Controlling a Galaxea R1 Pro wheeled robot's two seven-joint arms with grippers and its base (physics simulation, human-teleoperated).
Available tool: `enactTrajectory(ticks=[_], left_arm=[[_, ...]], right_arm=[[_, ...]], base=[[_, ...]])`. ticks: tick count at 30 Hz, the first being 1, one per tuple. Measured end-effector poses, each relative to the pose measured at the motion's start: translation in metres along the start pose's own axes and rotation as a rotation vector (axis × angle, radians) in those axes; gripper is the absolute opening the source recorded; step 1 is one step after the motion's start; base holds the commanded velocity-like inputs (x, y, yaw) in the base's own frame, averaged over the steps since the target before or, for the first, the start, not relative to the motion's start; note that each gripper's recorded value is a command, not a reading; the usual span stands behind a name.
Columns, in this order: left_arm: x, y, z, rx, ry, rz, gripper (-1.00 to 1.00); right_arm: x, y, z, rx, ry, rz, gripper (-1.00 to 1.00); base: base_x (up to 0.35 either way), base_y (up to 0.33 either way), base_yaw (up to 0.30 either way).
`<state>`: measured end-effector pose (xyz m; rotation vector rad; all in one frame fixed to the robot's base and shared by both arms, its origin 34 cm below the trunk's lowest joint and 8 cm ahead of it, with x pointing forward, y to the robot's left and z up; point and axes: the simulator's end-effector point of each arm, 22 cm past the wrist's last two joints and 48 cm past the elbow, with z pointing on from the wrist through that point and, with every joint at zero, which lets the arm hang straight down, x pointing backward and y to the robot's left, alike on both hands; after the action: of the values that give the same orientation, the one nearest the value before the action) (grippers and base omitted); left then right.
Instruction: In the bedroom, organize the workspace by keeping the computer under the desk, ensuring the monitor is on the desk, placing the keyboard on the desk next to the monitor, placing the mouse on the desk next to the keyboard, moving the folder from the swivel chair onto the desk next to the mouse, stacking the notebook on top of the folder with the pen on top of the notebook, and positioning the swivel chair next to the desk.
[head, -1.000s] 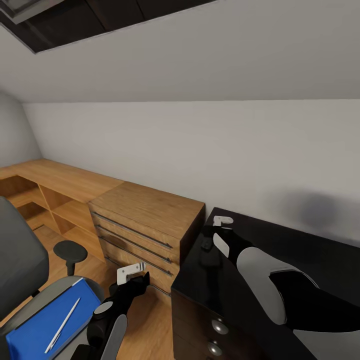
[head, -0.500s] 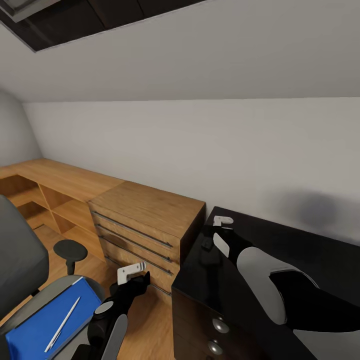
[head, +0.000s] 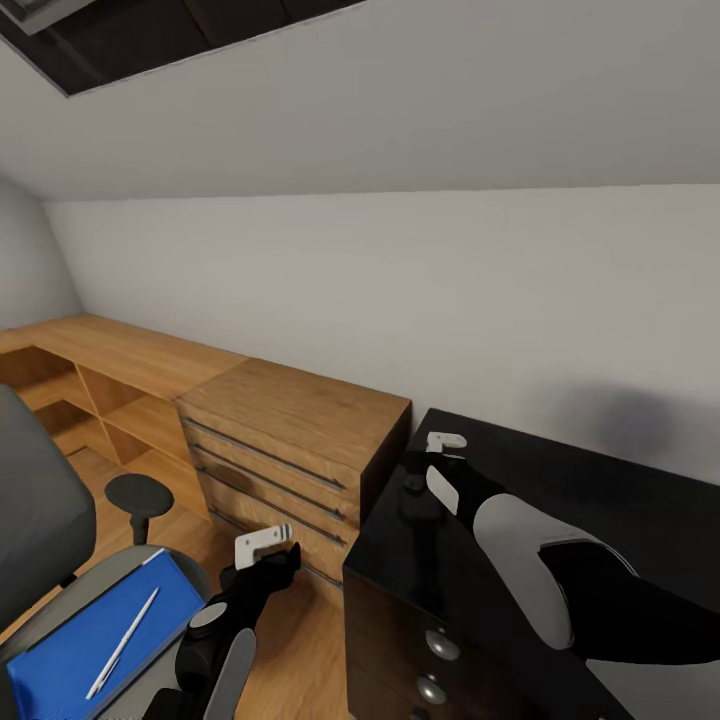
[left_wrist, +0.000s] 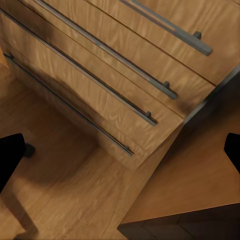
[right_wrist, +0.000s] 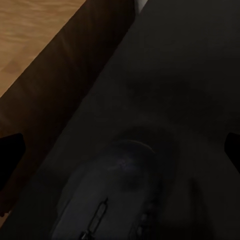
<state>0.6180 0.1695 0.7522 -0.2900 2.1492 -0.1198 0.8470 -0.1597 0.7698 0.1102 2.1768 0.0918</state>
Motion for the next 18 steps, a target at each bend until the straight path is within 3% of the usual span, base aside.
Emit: enactTrajectory(ticks=[18], left_arm=[[0.015,0.003,0.008,0.000,0.000,-0.001,1.00]], right_arm=[[0.022,-0.001,0.008,-0.002,0.031,-0.006,1.00]], base=[[0.000,0.000,0.000]])
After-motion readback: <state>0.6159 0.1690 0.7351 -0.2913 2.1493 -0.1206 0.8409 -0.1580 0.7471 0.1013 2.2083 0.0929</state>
